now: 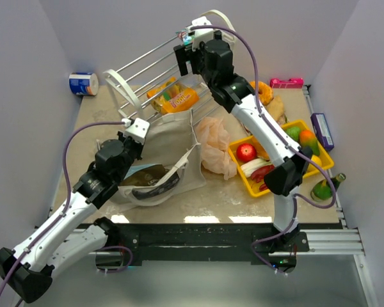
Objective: Place the mixed food into the grocery bags and tie them
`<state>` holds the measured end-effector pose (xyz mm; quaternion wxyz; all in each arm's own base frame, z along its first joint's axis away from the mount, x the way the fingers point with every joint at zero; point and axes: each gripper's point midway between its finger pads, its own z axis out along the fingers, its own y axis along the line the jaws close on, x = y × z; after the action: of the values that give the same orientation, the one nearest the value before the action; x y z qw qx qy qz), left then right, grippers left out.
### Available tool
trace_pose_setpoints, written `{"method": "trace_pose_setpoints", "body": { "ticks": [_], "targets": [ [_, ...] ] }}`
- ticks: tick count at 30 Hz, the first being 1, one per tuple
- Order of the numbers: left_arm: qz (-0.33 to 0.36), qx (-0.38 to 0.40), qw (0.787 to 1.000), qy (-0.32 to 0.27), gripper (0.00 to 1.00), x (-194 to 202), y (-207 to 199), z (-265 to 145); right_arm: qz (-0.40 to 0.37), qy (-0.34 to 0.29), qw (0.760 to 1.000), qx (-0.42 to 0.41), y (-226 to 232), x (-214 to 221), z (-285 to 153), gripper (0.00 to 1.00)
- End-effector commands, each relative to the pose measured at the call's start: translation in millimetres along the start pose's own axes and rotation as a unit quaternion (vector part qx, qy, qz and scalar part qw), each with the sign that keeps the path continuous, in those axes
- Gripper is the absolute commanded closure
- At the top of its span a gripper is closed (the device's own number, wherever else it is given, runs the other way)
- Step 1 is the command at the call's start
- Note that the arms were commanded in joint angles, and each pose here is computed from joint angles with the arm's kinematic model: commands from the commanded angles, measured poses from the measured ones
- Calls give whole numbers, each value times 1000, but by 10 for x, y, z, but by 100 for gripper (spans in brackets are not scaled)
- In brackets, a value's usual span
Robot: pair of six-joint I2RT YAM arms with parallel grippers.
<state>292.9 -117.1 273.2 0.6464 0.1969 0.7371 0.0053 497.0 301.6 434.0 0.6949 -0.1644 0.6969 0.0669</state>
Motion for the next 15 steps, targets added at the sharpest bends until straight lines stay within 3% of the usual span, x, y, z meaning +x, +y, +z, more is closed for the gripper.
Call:
{"method": "trace_pose_setpoints", "body": {
  "ticks": [1, 4, 9, 15],
  "targets": [
    [-26, 12, 999, -25, 100, -91, -55, 2, -20, -40, 999, 5, -165, -281, 83, 1],
    [-26, 8, 999, -25, 100, -92, -39, -1, -25, -32, 999, 13, -183, -190, 182, 2],
    [-24, 5, 999, -25, 100, -86, -25, -9, -31, -11, 999, 40, -297, -10, 270, 12],
    [-24, 3, 999, -26, 100, -88, -12, -19, -36, 6, 998, 57, -406, 130, 327, 34]
  ]
}}
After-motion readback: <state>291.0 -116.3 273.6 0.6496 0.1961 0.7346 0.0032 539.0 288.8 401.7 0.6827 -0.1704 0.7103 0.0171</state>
